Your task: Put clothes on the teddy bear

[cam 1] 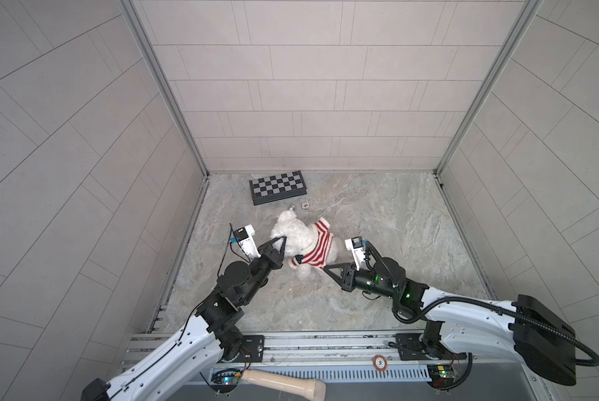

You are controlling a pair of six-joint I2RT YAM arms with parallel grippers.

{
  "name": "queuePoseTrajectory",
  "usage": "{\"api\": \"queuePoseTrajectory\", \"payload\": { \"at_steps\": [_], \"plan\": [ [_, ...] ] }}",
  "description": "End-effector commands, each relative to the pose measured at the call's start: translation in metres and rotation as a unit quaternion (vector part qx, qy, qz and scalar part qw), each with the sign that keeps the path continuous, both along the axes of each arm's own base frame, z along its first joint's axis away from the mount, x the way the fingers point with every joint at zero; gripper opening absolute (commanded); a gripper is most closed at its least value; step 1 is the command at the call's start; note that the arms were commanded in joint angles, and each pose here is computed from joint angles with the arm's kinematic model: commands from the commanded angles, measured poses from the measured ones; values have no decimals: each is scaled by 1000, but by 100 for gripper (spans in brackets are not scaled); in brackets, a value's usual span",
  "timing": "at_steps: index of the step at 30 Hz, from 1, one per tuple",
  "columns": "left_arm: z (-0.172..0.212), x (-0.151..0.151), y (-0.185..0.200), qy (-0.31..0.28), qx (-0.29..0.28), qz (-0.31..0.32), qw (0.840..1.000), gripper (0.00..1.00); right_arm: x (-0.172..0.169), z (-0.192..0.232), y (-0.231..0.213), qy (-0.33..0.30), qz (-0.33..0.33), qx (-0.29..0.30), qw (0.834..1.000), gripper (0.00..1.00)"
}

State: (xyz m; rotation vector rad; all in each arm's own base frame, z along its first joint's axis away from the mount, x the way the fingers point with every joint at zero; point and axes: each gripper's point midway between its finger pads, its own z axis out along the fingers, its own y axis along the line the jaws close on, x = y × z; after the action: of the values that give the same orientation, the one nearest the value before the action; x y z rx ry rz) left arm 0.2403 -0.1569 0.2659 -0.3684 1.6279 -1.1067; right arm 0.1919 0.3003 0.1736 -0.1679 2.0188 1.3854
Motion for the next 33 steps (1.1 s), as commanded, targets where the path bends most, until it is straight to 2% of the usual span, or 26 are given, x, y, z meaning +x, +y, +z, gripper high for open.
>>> {"api": "queuePoseTrajectory", "payload": {
  "at_steps": [1,4,7,11,13,16,19,23,24,28,33],
  "plan": [
    [59,-6,19,-50,-85,27,995,0,1,-39,-28,0,-45,-71,996,0],
    [62,-9,24,-49,-79,34,995,0,0,-35,-48,-15,-54,-95,994,0],
    [60,-10,29,-45,-75,41,995,0,-7,-24,-58,-31,-33,-105,993,0],
    [56,-10,32,-48,-76,51,995,0,-31,15,-47,-76,50,-31,995,0],
    [51,-7,27,-43,-92,42,994,0,-35,28,-43,-90,65,-15,994,0],
    [42,-3,16,-31,-110,28,993,0,-33,33,-29,-98,79,-33,991,0],
    [42,-3,6,-25,-122,21,992,0,-24,51,-9,-114,86,-15,990,0],
    [45,-6,-4,-19,-124,11,992,0,3,63,2,-134,43,-30,990,0],
    [45,-4,2,-17,-123,29,992,0,14,65,0,-140,17,-44,989,3],
    [37,-5,11,5,-100,50,994,0,22,71,-9,-159,-14,-60,985,14],
    [31,-7,21,20,-84,69,994,0,14,64,-38,-171,-37,-123,977,39]
  ]
}}
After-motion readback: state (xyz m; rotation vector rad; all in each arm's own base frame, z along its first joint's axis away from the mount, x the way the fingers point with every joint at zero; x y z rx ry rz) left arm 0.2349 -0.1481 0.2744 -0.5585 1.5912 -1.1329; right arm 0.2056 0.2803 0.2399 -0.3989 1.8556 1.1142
